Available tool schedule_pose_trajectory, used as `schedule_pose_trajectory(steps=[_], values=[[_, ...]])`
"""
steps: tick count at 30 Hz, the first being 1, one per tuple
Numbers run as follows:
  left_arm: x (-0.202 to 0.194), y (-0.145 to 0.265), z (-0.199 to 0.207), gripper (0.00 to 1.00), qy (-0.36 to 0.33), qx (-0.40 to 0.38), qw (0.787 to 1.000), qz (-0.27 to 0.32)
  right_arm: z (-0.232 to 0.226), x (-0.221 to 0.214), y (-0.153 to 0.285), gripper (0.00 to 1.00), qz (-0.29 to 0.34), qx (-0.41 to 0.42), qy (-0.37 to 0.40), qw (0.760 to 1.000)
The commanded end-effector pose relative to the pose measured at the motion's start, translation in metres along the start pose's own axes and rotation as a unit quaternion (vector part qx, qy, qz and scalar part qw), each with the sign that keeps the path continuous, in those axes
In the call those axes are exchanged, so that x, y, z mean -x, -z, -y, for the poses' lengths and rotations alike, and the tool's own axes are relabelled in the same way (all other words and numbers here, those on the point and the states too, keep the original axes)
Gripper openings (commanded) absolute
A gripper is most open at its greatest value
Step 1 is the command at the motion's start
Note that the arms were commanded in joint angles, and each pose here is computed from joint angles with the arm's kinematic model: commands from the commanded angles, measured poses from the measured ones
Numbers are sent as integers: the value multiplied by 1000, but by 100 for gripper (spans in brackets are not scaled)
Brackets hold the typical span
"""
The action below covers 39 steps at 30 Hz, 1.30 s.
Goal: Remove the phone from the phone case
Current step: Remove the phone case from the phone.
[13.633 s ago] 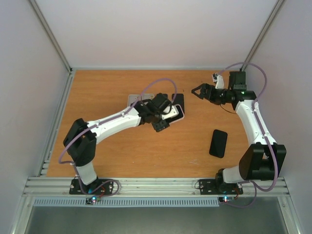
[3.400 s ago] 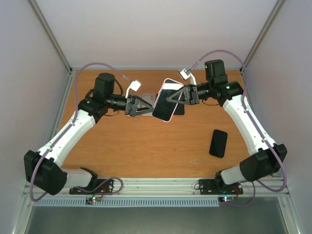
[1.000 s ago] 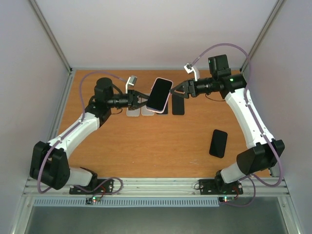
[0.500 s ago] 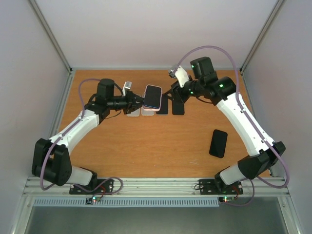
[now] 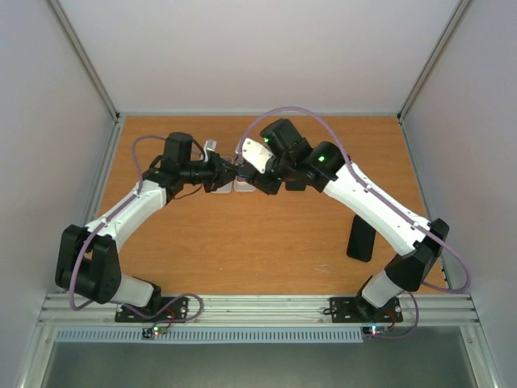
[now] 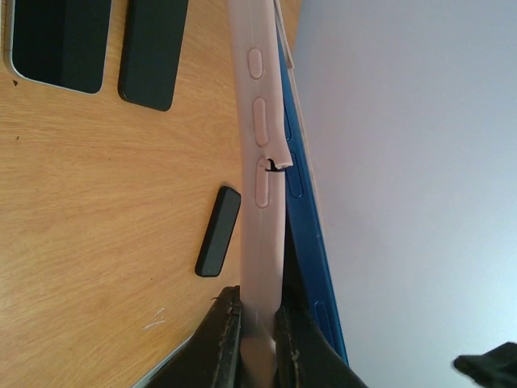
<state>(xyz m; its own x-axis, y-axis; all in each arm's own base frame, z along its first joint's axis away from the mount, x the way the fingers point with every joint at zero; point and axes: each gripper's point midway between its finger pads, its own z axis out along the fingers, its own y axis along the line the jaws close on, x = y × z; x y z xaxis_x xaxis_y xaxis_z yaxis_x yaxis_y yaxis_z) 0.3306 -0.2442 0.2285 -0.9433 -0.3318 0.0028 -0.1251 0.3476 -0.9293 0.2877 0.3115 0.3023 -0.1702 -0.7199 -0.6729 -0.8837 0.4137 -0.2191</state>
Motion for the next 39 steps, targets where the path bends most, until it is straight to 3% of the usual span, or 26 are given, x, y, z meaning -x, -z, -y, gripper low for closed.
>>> schedule_pose_trajectory(steps=[1, 15, 26, 39], values=[[8, 5, 28, 0, -31, -34, 999, 10, 0, 2, -17, 55, -24, -42, 48, 998], [4, 6, 23, 0, -32, -34, 999, 10, 6, 7, -46, 47, -43, -80, 79, 993], [4, 6, 23, 0, -35, -34, 999, 10, 5, 15, -41, 48, -34, -72, 78, 994], [4, 7, 27, 0, -36, -39, 999, 9, 13, -6, -61, 47, -64, -107, 125, 984]])
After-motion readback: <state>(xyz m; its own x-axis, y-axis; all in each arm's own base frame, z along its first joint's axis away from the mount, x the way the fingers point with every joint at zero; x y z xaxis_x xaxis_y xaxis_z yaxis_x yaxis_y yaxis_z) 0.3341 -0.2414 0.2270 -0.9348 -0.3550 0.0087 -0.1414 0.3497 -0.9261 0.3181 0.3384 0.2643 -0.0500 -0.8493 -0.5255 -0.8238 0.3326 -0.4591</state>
